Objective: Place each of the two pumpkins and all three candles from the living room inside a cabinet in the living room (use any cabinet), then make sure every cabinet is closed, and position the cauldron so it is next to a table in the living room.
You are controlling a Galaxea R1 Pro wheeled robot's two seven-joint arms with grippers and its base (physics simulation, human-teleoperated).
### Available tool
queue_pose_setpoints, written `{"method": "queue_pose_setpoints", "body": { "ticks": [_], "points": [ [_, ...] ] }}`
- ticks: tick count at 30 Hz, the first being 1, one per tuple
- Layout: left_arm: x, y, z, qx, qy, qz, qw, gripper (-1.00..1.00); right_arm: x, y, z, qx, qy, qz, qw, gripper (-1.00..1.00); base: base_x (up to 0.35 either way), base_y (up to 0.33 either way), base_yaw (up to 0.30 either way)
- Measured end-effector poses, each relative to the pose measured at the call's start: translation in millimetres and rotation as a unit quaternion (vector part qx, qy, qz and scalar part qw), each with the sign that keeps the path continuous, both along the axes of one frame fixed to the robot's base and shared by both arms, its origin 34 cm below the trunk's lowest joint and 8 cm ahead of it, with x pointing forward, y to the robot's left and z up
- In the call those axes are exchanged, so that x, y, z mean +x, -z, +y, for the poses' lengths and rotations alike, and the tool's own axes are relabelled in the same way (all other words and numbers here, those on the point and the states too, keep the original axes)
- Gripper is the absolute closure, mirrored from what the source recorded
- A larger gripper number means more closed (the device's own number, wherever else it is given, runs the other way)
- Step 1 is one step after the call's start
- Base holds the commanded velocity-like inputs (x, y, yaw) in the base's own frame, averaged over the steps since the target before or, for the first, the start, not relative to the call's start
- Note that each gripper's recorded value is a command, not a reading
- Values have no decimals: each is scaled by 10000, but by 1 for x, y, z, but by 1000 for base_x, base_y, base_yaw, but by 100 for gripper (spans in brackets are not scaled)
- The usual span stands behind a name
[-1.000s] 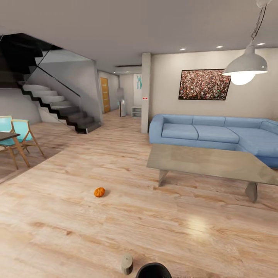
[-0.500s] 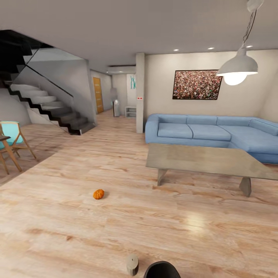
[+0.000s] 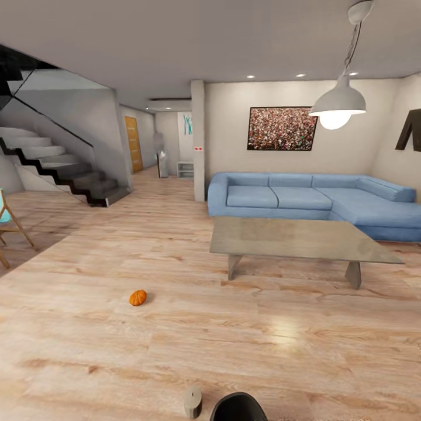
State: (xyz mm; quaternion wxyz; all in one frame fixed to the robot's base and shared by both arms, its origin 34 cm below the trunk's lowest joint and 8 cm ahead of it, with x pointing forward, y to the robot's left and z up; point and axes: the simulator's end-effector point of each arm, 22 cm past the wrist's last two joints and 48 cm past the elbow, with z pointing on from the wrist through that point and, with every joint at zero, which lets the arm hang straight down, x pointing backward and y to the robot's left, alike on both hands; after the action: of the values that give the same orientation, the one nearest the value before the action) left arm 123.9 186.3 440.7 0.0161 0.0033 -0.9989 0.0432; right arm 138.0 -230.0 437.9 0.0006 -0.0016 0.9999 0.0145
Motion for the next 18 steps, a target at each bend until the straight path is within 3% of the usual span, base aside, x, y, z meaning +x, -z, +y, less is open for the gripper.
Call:
{"method": "queue_pose_setpoints", "body": {
  "ticks": [10, 18],
  "points": [
    [0, 0, 0, -2, 0, 1, 10000, -100, 0, 0, 0, 0, 0, -3, 10000, -100, 0, 8, -265],
    [0, 0, 0, -2, 0, 0, 10000, -100, 0, 0, 0, 0, 0, 3, 10000, -100, 0, 190, -128]
  ]
}}
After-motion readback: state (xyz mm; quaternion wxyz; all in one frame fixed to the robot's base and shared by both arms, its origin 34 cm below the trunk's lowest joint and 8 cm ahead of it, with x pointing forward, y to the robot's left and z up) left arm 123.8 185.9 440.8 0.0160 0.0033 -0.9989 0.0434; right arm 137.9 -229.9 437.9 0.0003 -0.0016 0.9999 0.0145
